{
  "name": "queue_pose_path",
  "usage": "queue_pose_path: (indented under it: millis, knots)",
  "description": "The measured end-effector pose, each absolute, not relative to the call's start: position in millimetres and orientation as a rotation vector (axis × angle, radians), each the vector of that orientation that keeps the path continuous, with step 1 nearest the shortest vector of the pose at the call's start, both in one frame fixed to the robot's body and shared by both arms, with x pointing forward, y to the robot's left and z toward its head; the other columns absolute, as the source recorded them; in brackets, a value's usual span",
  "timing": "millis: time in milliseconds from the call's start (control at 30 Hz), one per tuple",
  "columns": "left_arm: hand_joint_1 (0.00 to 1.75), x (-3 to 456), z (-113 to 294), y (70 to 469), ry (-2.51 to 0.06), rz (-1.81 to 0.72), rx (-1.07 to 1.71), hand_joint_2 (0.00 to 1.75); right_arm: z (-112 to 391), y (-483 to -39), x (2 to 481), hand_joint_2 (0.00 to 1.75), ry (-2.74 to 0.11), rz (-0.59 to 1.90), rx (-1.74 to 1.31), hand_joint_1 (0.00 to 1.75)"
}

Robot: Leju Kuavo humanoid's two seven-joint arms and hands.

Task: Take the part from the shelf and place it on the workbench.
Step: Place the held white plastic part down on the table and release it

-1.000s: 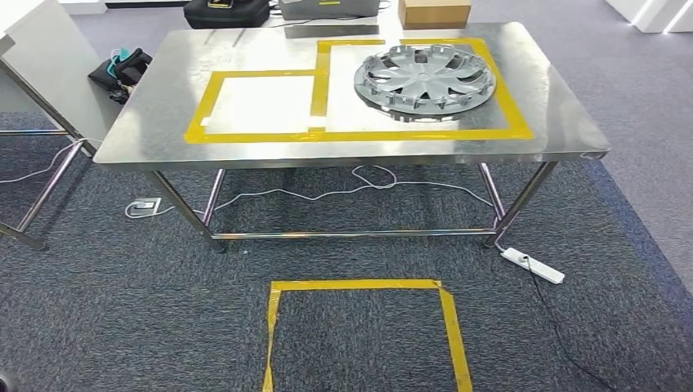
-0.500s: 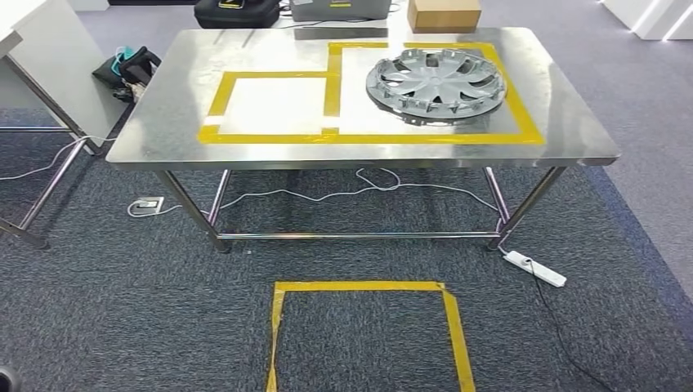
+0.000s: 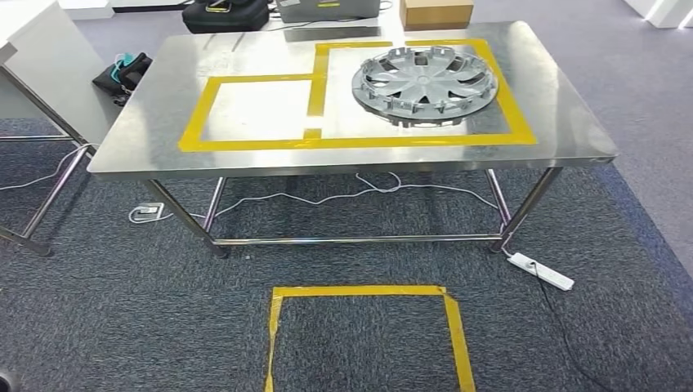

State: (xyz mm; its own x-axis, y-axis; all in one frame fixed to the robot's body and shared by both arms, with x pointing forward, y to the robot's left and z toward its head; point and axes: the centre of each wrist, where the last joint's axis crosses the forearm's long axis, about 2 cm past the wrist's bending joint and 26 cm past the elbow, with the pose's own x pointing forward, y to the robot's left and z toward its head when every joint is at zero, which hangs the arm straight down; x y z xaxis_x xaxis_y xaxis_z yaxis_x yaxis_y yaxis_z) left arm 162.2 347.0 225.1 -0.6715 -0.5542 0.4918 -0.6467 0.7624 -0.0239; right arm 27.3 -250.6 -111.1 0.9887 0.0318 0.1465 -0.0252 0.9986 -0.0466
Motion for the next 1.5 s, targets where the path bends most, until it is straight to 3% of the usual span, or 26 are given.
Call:
queue_pose_path:
  millis: [1500]
  knots:
    - [1.75,162.0,223.1,348.4,-2.481,0.269,0.898,1.75,-111.1,-251.2,27.4,1.75,-0.145,0.028,-0.045,0.0]
